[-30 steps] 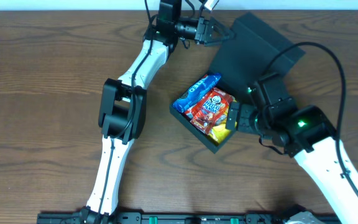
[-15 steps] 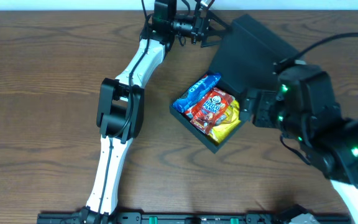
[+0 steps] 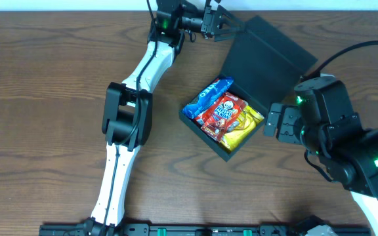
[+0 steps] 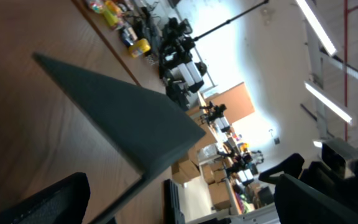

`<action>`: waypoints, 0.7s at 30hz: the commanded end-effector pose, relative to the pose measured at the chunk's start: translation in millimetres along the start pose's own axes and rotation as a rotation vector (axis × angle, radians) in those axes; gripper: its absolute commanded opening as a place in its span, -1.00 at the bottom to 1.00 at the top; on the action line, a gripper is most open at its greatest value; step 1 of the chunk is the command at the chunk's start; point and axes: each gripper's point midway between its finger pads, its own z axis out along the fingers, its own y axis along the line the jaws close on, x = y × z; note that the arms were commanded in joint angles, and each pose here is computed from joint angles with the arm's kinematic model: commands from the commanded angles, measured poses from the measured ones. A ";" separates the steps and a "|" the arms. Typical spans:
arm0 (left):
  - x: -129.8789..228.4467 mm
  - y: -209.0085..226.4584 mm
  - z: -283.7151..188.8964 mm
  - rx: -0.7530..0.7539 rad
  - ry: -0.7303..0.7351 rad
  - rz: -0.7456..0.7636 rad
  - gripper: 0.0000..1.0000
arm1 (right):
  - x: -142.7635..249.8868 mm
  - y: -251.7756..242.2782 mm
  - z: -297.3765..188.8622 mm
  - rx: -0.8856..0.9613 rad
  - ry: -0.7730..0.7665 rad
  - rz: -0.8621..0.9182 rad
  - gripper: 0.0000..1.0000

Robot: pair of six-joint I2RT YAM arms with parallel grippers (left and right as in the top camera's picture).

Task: Pack container
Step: 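Let the lid drop shut and lift the left gripper away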

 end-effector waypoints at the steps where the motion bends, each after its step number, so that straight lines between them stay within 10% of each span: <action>1: 4.0 -20.8 11.9 0.020 0.035 -0.029 0.92 | -6.9 -7.3 -4.2 0.043 -0.040 0.025 0.98; 21: 14.8 -49.8 -11.0 0.022 0.007 0.019 0.91 | -5.3 -18.6 -4.9 0.101 -0.045 0.057 0.98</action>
